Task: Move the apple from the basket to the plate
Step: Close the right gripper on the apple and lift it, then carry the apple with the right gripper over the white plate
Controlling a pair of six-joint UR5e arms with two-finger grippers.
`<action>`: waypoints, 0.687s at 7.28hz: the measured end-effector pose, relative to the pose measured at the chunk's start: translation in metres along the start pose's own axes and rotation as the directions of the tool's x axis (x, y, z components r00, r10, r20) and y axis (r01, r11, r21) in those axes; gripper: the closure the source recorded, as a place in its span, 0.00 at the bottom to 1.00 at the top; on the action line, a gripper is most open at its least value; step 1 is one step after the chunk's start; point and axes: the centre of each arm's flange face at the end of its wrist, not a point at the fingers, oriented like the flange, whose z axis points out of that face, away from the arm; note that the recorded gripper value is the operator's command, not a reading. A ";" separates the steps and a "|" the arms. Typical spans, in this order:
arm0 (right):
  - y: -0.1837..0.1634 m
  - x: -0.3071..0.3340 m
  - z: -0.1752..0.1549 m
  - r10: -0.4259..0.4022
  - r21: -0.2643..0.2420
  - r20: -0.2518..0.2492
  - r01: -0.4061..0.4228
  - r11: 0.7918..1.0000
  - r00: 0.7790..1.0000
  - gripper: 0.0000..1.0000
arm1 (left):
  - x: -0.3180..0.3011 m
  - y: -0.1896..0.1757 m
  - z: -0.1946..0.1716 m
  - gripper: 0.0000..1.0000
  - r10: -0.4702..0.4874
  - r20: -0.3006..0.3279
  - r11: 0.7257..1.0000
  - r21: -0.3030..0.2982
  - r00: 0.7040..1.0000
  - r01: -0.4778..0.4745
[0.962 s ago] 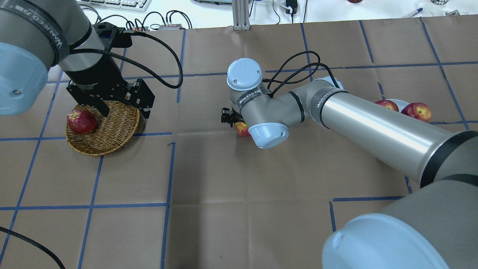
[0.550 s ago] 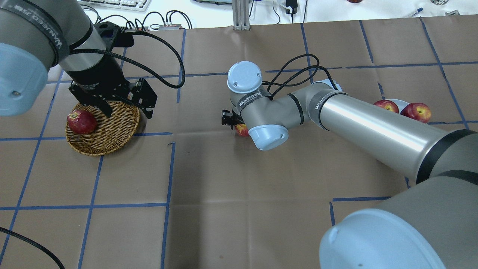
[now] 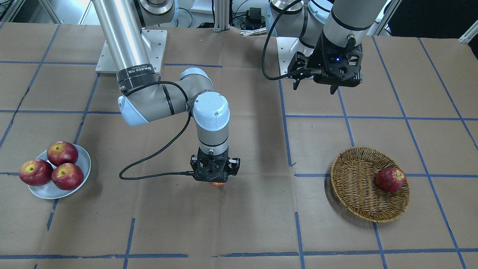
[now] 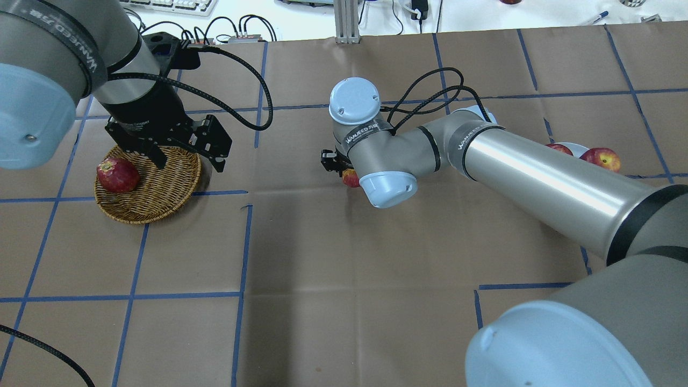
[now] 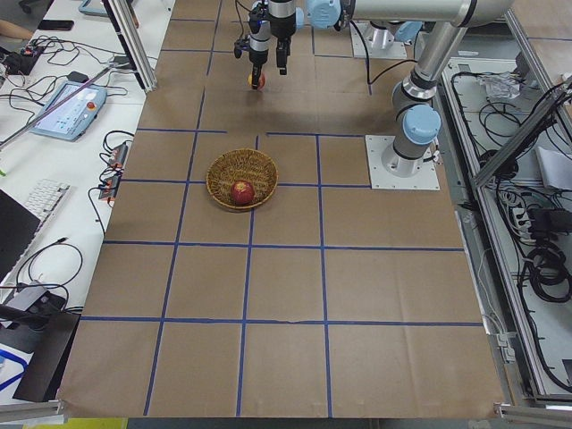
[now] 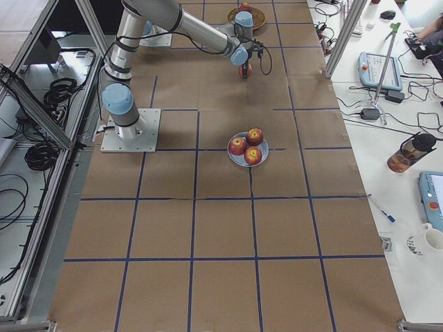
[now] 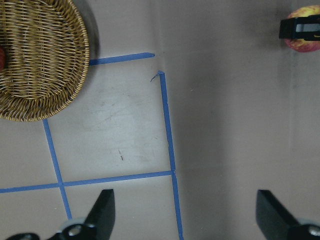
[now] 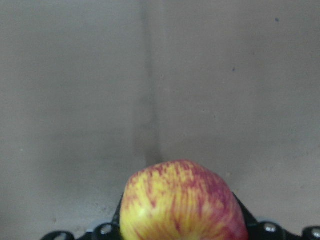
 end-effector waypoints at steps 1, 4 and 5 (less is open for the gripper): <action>-0.007 0.008 -0.021 0.006 0.012 0.003 -0.006 1.000 1.000 0.35 | 0.000 0.000 0.001 0.01 0.000 -0.001 1.000 -0.001 1.000 0.000; -0.041 0.116 -0.105 -0.060 -0.034 -0.039 0.059 0.998 0.997 0.37 | 0.001 0.000 0.002 0.01 -0.001 -0.004 1.000 -0.004 1.000 0.001; -0.043 0.169 -0.124 -0.107 -0.050 -0.049 0.104 0.993 0.993 0.36 | 0.001 -0.001 0.002 0.01 -0.002 -0.005 1.000 -0.005 1.000 0.002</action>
